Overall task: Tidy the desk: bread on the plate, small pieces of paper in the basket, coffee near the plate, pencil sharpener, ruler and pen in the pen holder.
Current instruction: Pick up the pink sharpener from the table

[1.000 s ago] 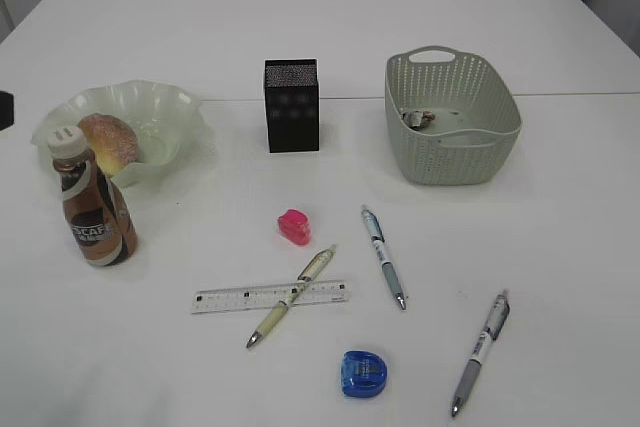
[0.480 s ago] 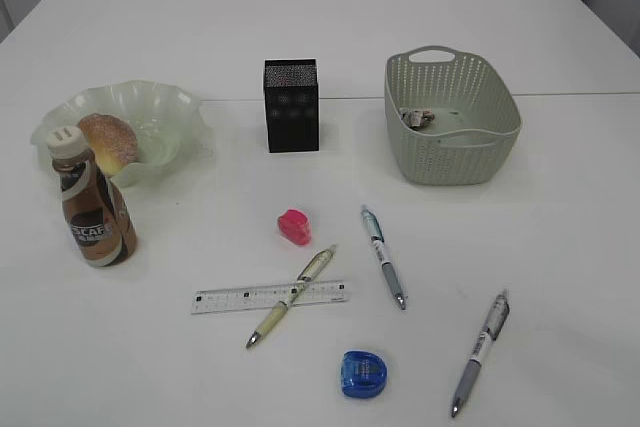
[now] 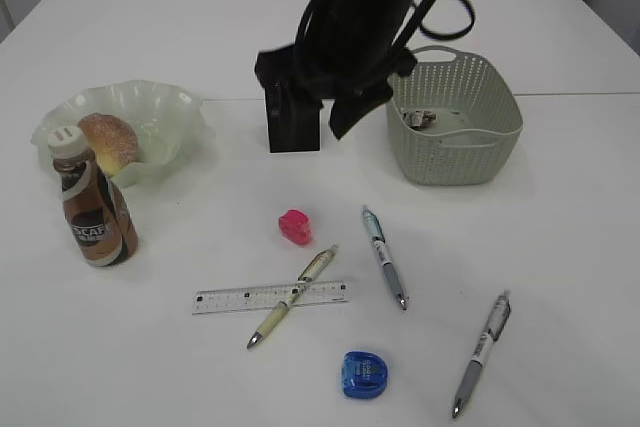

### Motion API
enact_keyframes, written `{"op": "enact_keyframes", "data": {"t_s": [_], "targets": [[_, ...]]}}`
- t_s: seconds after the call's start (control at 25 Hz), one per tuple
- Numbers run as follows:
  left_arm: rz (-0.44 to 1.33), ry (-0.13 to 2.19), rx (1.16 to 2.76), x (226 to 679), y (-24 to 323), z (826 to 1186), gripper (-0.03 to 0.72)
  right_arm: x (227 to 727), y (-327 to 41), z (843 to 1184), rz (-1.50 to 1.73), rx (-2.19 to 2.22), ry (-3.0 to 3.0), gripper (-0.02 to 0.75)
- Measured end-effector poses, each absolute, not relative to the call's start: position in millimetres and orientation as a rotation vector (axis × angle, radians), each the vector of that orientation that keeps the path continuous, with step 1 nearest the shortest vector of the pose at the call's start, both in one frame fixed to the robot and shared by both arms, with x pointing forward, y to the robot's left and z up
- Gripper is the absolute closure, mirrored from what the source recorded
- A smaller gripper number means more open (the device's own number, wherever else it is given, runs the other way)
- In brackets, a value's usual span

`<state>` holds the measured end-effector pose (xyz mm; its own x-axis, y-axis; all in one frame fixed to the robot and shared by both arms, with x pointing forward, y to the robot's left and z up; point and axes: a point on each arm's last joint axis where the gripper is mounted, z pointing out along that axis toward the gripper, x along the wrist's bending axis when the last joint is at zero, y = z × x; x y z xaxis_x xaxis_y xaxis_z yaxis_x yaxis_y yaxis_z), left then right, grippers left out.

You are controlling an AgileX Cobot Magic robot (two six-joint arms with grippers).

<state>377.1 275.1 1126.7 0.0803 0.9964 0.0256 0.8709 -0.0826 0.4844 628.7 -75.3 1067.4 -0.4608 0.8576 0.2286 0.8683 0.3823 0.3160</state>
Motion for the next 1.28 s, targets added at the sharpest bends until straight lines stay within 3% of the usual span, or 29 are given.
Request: {"op": "enact_keyframes", "data": {"t_s": [0.2, 0.36, 0.88, 1.28], "targets": [[0.506, 1.854, 2.023, 376.9, 275.2, 1126.6, 0.200, 648.9, -64.0, 999.3, -0.442, -1.577, -2.566, 0.280], [0.504, 1.856, 2.024, 376.8, 275.2, 1126.5, 0.200, 659.3, -58.5, 976.3, -0.413, -1.567, -2.562, 0.280], [0.504, 1.856, 2.024, 376.8, 275.2, 1126.5, 0.200, 667.1, -46.9, 946.8, -0.345, -1.380, -2.728, 0.280], [0.504, 1.856, 2.024, 376.7, 275.2, 1126.5, 0.200, 668.2, -46.7, 945.0, -0.353, -1.297, -2.783, 0.280]]}}
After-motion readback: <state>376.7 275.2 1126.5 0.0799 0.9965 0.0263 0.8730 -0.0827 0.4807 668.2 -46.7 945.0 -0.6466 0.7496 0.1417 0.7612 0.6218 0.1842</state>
